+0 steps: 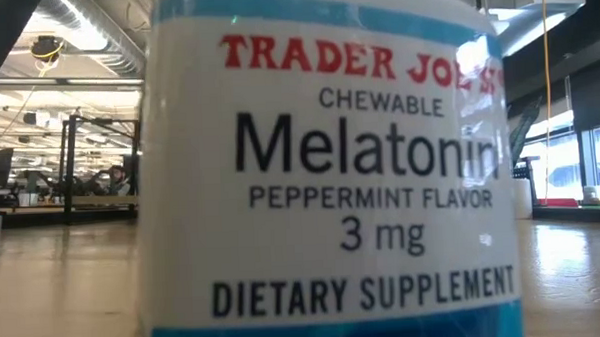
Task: Pick and place medicine bottles onto shelf by color
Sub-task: Put the pink pill bottle on the shelf
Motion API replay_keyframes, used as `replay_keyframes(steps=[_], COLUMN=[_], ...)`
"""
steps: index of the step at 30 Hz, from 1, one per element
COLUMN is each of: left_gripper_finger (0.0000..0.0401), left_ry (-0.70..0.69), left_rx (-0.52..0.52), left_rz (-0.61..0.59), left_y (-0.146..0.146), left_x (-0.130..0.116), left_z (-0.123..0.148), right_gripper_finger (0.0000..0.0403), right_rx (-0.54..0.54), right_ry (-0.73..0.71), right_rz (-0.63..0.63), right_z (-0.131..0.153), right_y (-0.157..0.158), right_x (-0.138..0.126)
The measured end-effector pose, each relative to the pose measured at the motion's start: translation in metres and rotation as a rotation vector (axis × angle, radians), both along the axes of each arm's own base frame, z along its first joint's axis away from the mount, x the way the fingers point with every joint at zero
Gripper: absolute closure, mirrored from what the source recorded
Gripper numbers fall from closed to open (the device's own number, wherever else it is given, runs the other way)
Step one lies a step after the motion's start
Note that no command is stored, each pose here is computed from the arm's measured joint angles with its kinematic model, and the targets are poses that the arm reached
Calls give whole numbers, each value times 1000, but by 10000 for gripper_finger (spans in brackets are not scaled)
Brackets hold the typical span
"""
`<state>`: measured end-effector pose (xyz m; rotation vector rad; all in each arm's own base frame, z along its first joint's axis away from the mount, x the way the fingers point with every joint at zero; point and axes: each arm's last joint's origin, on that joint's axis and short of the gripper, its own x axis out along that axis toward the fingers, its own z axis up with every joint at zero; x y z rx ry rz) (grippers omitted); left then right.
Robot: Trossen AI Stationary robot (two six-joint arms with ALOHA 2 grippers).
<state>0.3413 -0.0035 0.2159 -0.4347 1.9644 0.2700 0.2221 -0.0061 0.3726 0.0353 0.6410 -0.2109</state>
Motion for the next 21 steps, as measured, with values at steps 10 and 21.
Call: replay_keyframes(steps=[10,21], left_gripper_finger=[183,183], left_ry=[-293,-407], left_rx=[251,356], left_rz=[-12,116], left_y=[7,6], left_x=[8,1], left_z=[76,109], right_gripper_finger=[185,185], right_rx=[0,0], right_ry=[0,0], right_rz=[0,0], right_z=[0,0], right_y=[0,0], right_x=[0,0])
